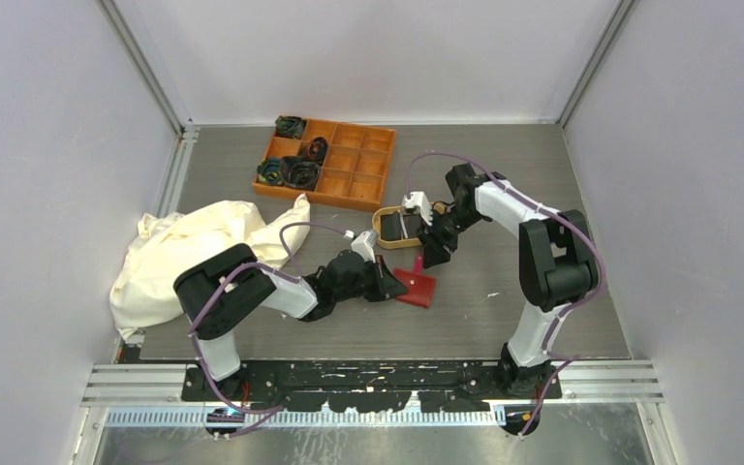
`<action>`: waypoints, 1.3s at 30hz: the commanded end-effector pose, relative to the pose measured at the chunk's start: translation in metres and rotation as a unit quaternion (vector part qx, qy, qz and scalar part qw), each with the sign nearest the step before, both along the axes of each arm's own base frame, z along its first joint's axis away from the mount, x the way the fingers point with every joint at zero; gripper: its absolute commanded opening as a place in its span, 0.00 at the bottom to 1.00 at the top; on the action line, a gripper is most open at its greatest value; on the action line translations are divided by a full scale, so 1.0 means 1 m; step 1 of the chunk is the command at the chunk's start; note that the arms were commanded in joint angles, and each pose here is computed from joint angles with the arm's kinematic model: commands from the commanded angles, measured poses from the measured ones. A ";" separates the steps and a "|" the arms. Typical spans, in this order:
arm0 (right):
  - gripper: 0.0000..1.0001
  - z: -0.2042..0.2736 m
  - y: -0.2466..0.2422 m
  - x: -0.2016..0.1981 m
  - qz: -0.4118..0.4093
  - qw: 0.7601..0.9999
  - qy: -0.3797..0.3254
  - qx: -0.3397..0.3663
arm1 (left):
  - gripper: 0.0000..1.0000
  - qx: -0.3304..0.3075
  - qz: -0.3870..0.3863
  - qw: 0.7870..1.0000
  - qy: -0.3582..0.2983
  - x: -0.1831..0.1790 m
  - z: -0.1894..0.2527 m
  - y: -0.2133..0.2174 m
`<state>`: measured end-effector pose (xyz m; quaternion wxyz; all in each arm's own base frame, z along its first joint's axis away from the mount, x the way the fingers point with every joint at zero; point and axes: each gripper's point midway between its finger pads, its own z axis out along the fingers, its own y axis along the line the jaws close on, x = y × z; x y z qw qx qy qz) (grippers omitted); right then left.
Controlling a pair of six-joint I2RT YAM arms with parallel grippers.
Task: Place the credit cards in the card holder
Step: Close the card holder at the center of the board.
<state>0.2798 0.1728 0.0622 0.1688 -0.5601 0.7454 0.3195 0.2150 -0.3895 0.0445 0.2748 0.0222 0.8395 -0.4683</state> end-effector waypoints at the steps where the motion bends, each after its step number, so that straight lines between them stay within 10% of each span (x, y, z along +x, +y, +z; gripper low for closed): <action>1: 0.54 0.003 0.001 0.014 -0.033 0.999 0.007 -0.009 | 0.00 0.025 -0.004 1.000 -0.005 -0.001 -0.016 0.008; 39: 0.30 -0.005 0.021 0.022 -0.048 0.998 0.036 -0.027 | 0.00 0.025 -0.006 1.000 -0.005 -0.002 -0.016 0.008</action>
